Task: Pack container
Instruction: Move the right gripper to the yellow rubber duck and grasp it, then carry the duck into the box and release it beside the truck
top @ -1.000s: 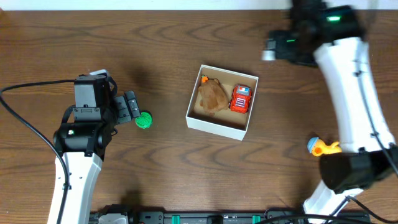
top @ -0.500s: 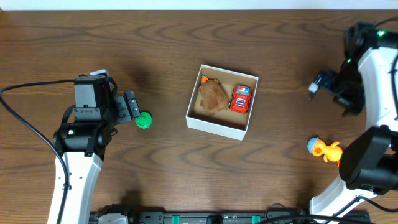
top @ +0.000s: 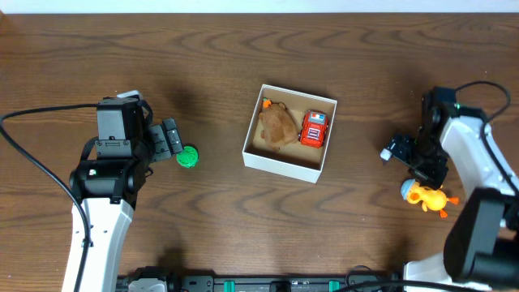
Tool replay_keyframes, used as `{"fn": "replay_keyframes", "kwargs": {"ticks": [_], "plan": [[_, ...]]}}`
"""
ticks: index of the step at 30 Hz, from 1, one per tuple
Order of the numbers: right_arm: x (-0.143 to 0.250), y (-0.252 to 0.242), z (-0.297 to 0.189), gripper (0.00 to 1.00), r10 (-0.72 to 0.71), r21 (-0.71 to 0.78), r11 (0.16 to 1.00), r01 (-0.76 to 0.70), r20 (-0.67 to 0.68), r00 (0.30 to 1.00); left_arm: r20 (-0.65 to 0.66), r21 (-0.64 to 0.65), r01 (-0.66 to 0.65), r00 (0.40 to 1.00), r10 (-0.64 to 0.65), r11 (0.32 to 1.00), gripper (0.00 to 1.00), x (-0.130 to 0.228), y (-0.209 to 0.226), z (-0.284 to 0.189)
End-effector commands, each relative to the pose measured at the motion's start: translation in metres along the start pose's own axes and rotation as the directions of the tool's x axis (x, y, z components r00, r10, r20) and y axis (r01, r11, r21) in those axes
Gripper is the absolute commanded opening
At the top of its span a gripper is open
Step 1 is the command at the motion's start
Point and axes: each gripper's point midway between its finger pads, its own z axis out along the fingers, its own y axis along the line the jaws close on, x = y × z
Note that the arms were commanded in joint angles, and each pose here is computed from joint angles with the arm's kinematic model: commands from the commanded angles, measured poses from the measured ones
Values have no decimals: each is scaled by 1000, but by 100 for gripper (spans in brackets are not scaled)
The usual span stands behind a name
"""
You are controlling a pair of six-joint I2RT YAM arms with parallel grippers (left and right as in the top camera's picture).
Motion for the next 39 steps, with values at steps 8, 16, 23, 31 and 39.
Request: {"fn": "replay_keyframes", "kwargs": {"ticks": [8, 16, 23, 31, 39], "plan": [[18, -22, 48, 97, 21, 48, 999, -22, 36, 999, 19, -6, 14, 1000, -14, 1000, 98, -8, 1, -4], [15, -27, 53, 86, 18, 73, 997, -23, 65, 998, 19, -6, 14, 1000, -14, 1000, 98, -7, 1, -4], [14, -27, 53, 25, 18, 70, 997, -23, 69, 997, 18, -6, 14, 1000, -14, 1000, 98, -7, 1, -4], [7, -23, 50, 1, 14, 57, 998, -19, 92, 996, 18, -6, 14, 1000, -14, 1000, 98, -7, 1, -4], [-50, 24, -27, 1, -195, 8, 980, 200, 261, 945, 19, -6, 14, 1000, -14, 1000, 98, -7, 1, -4]]}}
